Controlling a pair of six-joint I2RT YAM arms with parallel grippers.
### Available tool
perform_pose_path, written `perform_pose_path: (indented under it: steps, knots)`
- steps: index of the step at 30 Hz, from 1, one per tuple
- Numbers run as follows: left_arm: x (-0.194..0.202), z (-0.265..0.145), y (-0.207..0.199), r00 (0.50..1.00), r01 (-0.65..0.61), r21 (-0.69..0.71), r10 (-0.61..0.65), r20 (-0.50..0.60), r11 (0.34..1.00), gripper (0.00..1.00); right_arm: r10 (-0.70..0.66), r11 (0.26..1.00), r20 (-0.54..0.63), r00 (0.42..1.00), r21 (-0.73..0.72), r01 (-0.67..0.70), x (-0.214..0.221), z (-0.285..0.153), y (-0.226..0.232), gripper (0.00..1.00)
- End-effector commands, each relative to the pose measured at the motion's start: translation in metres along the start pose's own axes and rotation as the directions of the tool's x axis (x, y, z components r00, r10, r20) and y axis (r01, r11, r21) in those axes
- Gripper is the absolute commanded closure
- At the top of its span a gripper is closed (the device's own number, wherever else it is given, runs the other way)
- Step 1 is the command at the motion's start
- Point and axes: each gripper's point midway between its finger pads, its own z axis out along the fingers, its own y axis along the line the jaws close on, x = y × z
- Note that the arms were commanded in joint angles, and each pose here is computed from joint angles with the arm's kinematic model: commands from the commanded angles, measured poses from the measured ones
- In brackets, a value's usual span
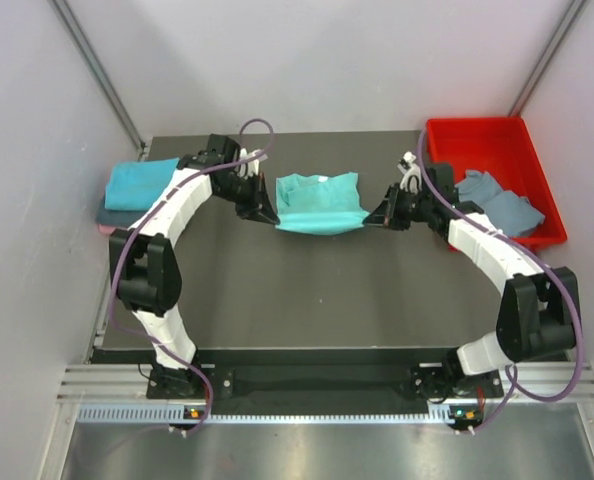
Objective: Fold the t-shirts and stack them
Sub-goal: Fold the tshirt
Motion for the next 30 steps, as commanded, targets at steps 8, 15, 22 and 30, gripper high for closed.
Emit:
perform_pose_path:
  steps: [8,15,22,30]
  knots:
    - [-0.054,0.003,0.017,0.994,-0.070,-0.076,0.077,0.082,0.995,1.00,-0.081,0.996,0.094,0.992,-0.013,0.083,-0.065,0.037,0.003,1.00]
    - [-0.087,0.037,0.045,0.996,-0.055,-0.091,0.062,0.070,0.994,1.00,-0.102,0.995,0.098,0.990,-0.006,0.103,-0.098,0.073,-0.007,1.00]
    - [-0.149,0.040,0.039,0.968,-0.143,-0.109,0.162,0.190,0.984,1.00,-0.111,0.993,0.124,0.986,-0.012,0.113,-0.128,0.096,-0.009,1.00]
    - [-0.176,0.054,0.055,0.951,-0.159,-0.152,0.193,0.241,0.975,1.00,-0.103,0.995,0.131,0.986,0.003,0.104,-0.140,0.118,-0.026,1.00]
